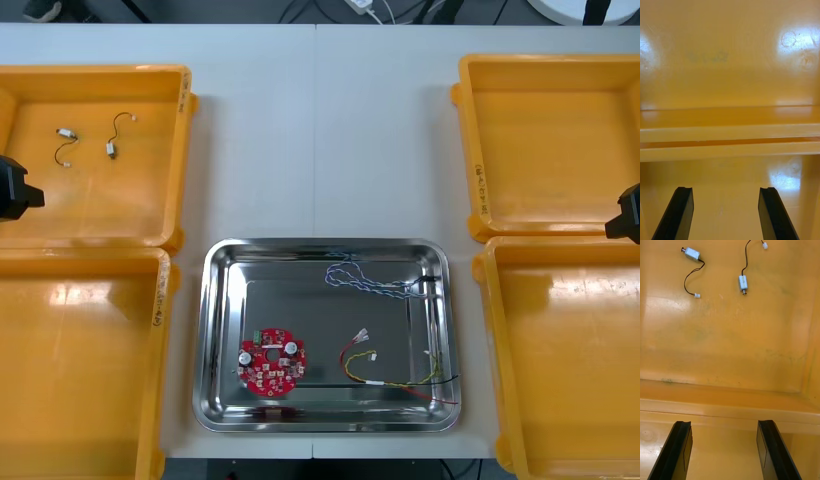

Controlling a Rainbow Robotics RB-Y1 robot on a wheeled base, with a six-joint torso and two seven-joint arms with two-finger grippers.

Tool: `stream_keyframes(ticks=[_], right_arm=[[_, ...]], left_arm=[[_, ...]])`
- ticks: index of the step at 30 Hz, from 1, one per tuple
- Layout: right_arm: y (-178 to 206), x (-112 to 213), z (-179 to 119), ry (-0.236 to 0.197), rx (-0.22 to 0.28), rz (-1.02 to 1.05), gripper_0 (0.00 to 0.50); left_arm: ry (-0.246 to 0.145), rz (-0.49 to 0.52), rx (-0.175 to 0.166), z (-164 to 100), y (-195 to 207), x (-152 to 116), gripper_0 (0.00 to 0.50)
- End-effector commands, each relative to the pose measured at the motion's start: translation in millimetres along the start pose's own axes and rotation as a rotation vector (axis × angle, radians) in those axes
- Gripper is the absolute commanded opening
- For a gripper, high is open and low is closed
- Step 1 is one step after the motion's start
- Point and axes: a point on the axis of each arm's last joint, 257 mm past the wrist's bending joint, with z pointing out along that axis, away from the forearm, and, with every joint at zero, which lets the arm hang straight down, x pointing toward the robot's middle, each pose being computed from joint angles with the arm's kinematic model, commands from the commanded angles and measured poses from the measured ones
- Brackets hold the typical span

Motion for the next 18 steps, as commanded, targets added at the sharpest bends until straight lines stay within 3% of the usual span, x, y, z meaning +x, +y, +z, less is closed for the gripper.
stream_keyframes(ticks=[1, 18], right_arm=[[-15.3, -10.6, -17.1, -0.041, 0.040, -0.027, 0.500], [-15.3, -10.6, -17.1, -0.041, 0.040, -0.027, 0.500]], left_arm=[[-0.008, -0.074, -0.043, -6.5, 16.7, -1.2, 0.500], [-0.008, -0.074, -0.043, -6.5, 16.7, -1.2, 0.500]])
